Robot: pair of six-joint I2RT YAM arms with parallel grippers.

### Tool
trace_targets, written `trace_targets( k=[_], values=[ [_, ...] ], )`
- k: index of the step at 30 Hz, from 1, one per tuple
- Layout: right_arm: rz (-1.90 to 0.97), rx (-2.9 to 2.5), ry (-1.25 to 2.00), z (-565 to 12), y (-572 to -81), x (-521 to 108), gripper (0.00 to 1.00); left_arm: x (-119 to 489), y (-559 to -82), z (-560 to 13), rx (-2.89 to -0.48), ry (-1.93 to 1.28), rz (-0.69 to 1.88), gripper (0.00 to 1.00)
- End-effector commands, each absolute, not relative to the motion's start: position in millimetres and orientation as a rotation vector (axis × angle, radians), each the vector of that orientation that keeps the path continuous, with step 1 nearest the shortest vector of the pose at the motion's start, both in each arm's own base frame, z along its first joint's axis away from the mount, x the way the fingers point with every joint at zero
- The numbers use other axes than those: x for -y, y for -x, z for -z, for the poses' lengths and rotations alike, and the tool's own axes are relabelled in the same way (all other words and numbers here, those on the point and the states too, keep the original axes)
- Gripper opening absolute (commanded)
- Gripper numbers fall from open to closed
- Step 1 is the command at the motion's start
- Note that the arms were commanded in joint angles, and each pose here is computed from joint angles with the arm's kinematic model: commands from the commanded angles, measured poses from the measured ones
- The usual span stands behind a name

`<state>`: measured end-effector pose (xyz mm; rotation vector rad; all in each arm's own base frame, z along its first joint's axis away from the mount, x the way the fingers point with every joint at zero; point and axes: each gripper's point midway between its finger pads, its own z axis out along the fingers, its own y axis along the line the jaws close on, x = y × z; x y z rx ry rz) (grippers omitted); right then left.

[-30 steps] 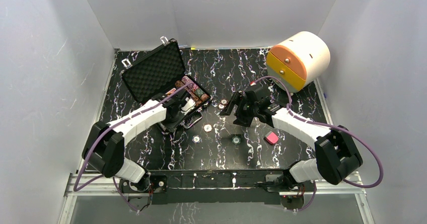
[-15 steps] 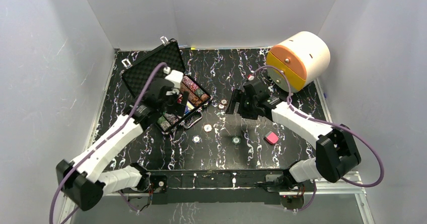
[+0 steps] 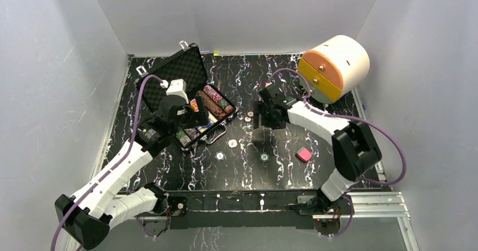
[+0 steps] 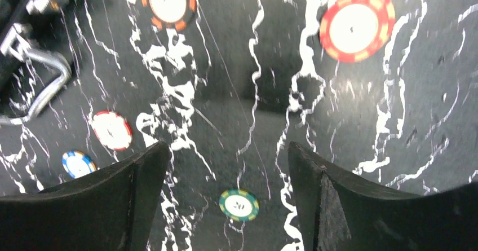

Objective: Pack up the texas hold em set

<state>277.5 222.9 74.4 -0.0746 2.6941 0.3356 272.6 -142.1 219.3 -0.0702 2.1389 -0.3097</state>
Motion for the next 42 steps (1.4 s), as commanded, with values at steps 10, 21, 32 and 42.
trace_targets(
  k=[10, 21, 32, 42],
  values=[
    [-0.201, -2.583, -0.058, -67.7, -389.7, -265.6, 0.58, 140.5, -275.1, -232.7, -2.065, 0.181, 0.372, 0.98],
    [-0.183, -2.633, 0.019, -39.2, -420.2, -287.1, 0.63, 140.6, -277.1, -221.0, -2.108, 0.175, 0.336, 0.98],
    [-0.179, -2.757, 0.058, -28.1, -392.2, -281.6, 0.55, 141.0, -273.5, -214.5, -2.133, 0.174, 0.339, 0.98],
    [-0.367, -2.789, 0.137, -47.4, -372.9, -298.5, 0.39, 139.7, -269.7, -208.1, -2.155, 0.171, 0.332, 0.98]
  ],
)
